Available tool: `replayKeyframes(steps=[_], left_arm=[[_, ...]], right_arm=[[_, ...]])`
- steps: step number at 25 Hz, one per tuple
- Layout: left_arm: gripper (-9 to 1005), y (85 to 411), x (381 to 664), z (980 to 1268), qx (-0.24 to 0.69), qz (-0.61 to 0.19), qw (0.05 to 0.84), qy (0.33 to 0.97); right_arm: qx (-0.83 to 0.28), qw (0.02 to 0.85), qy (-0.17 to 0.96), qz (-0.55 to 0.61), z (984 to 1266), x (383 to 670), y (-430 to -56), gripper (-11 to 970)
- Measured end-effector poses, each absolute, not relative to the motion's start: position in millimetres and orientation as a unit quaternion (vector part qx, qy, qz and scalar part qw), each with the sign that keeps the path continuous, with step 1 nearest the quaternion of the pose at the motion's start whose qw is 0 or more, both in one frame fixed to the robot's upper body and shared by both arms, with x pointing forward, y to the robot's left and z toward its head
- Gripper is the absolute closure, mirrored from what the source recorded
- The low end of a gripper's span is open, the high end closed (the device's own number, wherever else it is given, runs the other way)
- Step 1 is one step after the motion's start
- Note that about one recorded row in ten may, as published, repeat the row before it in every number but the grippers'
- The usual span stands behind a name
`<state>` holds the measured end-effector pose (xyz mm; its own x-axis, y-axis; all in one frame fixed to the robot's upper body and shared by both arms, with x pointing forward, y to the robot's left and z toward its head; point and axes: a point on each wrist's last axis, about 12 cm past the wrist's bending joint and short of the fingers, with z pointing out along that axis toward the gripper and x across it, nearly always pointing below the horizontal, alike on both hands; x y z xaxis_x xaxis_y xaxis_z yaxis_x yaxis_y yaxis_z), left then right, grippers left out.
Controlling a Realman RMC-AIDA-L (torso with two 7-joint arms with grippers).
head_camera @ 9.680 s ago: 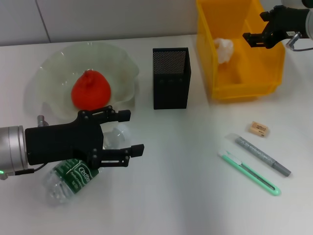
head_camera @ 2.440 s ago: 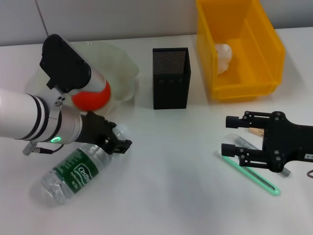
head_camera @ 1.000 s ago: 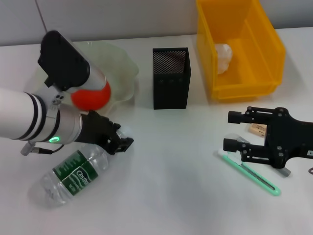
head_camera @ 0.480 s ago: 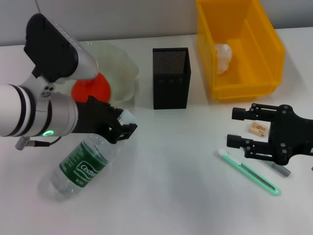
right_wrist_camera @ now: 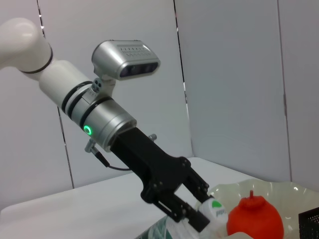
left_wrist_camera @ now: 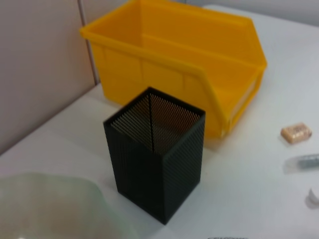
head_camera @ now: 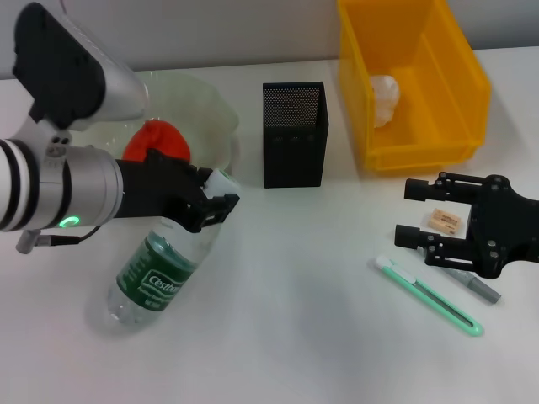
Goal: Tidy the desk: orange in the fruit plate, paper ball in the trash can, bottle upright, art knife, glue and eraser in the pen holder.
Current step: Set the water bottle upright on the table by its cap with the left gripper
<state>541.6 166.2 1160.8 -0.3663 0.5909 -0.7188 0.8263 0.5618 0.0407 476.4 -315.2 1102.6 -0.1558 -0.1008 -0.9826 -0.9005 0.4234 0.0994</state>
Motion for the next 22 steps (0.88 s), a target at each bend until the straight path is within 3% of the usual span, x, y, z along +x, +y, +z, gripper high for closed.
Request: replayKeyframes(steps=[22], left_arm=[[556, 183, 538, 1182, 0.407, -0.194, 0.426, 0.784]], right_arm=[[-0.381, 0.529, 0.658, 0.376, 1104, 477, -316, 310]])
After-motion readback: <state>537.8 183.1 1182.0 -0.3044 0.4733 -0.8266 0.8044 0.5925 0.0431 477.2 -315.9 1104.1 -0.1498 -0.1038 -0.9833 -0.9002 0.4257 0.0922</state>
